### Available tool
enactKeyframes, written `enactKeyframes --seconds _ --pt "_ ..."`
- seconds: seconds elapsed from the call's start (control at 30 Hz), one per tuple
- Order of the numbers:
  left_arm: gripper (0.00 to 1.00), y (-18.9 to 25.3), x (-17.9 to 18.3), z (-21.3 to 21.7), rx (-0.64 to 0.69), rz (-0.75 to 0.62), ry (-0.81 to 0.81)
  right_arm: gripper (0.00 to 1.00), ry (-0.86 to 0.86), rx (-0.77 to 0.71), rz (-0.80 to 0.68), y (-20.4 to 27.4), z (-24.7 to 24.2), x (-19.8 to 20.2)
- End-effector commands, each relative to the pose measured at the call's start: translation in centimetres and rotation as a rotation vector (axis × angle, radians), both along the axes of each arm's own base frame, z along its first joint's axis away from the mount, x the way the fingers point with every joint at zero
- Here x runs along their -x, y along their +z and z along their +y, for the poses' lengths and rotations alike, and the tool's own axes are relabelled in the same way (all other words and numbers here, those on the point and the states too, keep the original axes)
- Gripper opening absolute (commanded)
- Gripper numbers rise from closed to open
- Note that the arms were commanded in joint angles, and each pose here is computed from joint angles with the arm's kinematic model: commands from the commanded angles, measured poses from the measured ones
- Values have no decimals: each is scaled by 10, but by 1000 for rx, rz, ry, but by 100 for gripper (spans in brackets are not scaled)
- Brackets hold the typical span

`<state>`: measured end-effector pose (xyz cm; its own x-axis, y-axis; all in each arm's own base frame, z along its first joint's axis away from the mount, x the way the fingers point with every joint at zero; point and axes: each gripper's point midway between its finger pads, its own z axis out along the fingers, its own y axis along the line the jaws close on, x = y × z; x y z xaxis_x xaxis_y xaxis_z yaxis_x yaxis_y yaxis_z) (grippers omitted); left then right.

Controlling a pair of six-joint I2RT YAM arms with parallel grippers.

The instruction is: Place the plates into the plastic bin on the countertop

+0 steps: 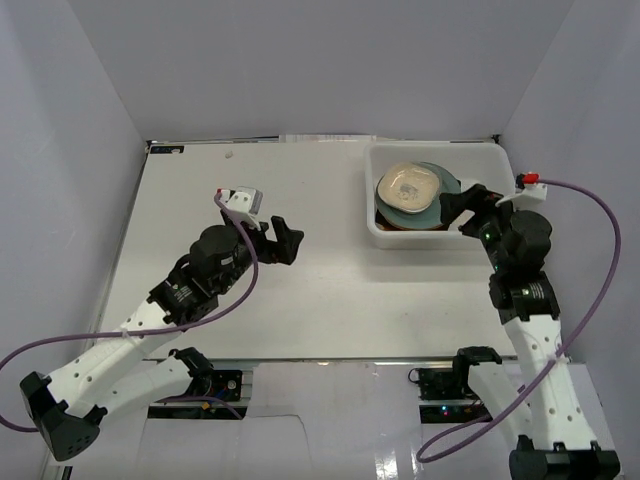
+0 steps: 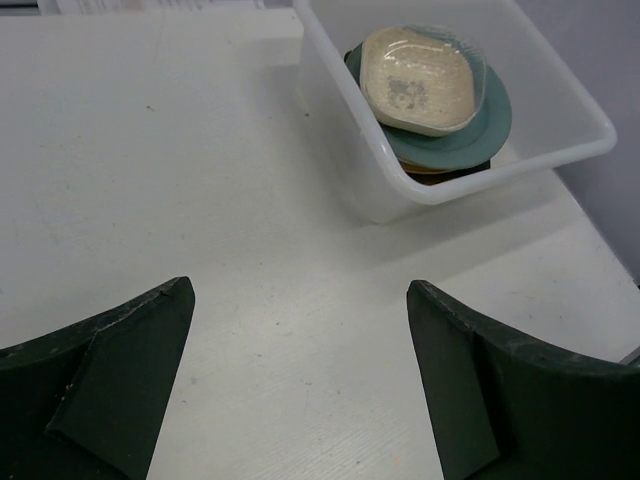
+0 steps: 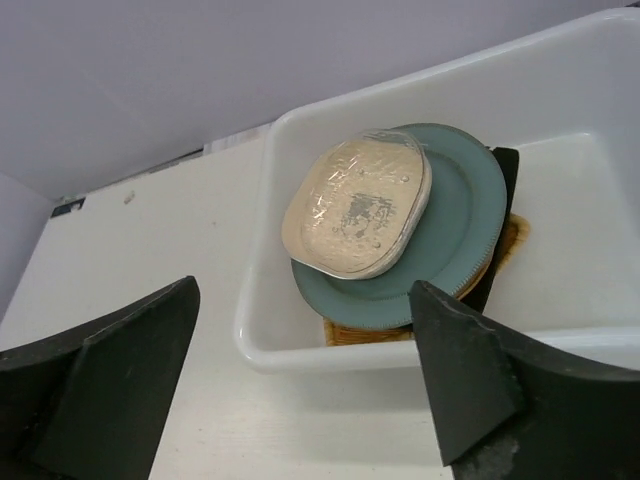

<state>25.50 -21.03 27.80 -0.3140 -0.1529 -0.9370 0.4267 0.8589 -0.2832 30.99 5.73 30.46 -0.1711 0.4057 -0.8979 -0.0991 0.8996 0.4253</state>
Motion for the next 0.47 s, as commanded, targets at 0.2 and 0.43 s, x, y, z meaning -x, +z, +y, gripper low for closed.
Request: enactKeyframes --seconds 0.2,0.43 --pt "98 42 7 19 92 -138 35 90 -29 30 -161 14 -11 50" --pt "98 63 0 22 82 -159 70 90 24 -10 -332 76 -1 63"
